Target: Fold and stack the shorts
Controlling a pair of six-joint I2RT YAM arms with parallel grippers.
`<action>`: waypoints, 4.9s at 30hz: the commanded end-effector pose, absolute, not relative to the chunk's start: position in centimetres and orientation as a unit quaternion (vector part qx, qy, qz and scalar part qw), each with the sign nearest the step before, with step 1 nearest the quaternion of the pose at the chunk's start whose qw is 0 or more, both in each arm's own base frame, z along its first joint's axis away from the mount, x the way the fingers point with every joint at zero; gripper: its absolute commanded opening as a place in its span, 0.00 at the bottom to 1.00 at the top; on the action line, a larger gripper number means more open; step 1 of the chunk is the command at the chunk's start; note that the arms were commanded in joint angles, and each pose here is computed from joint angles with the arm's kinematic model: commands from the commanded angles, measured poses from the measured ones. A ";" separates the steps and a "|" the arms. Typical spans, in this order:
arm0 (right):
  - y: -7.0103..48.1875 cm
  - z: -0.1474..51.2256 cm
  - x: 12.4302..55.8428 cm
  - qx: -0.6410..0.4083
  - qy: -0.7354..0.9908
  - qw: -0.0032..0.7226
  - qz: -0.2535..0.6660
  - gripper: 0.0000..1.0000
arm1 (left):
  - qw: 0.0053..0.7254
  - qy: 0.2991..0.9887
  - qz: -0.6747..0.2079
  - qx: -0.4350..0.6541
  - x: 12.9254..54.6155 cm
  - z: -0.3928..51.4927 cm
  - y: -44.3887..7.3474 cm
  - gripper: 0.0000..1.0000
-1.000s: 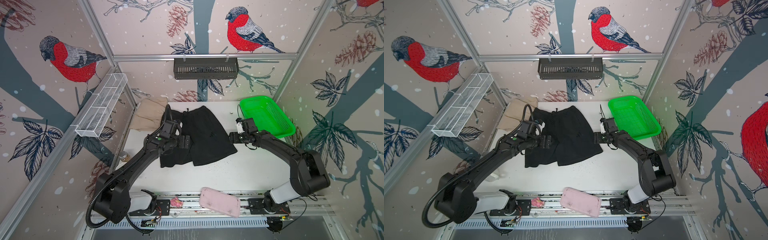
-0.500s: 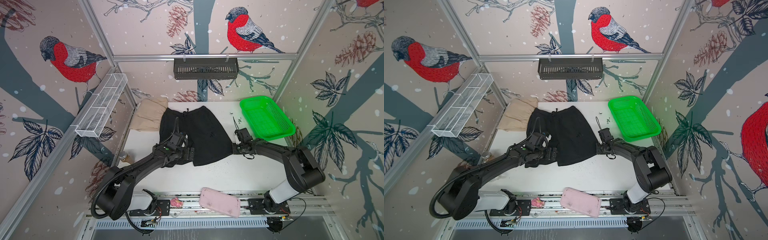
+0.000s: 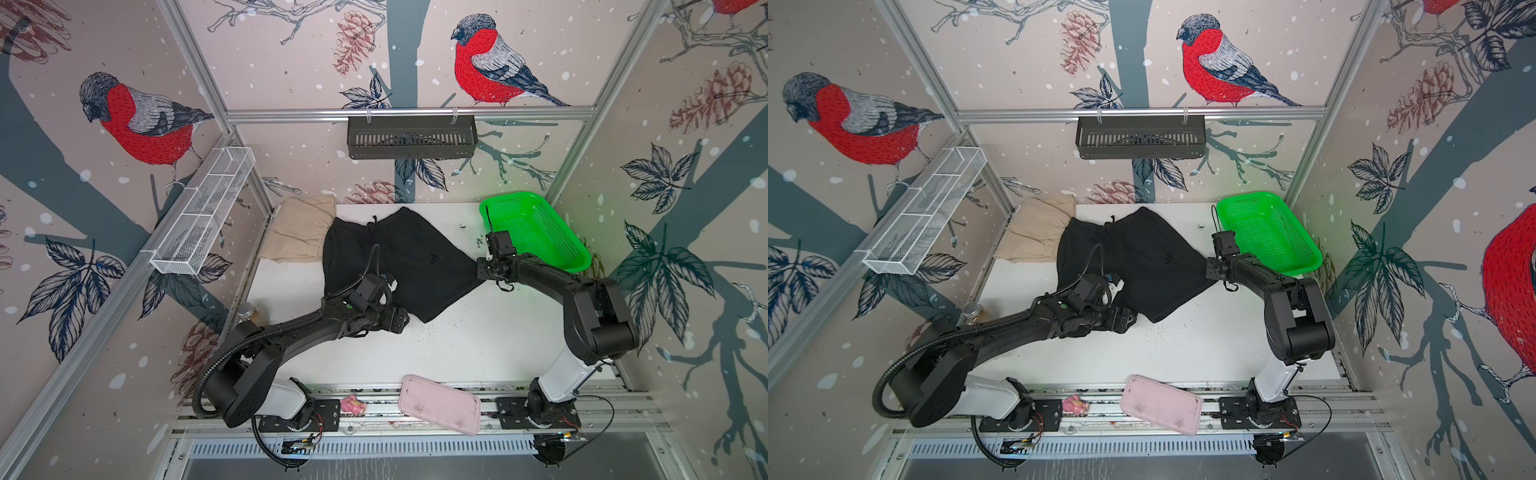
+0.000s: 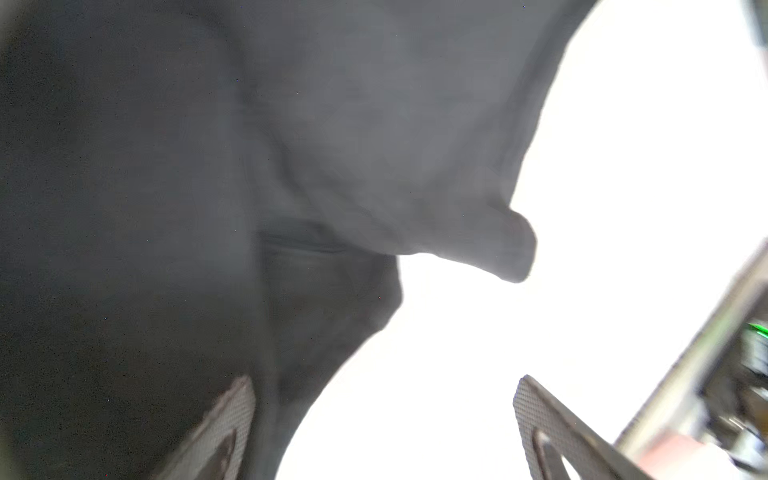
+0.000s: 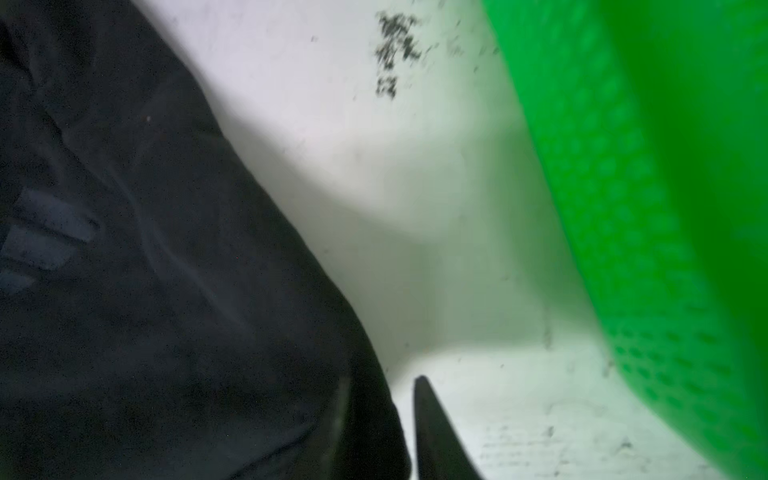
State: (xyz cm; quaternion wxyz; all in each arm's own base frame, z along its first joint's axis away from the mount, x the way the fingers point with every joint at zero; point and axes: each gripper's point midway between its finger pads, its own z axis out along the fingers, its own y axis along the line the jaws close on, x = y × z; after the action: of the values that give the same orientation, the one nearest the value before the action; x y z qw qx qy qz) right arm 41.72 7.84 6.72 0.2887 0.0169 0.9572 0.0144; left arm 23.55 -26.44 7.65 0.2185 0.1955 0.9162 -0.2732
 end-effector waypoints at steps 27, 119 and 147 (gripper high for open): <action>38.6 3.0 26.1 -0.276 0.925 0.248 0.085 0.53 | 0.421 0.898 -0.124 -0.033 32.7 20.7 -9.7 0.97; 28.2 3.5 21.6 -0.154 0.958 0.183 0.160 0.76 | 0.359 0.929 -0.089 0.030 56.1 17.0 -17.4 0.97; 16.5 3.8 18.1 0.005 0.983 0.149 0.103 0.09 | 0.333 0.937 -0.079 -0.077 39.0 14.9 -10.1 0.97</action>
State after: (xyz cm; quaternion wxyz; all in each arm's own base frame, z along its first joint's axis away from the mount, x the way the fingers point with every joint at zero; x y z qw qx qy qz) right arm 18.84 18.08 3.00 0.1634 -0.0284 0.9811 0.0993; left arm 38.98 -11.85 14.23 0.3072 -0.0417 0.9452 -0.1027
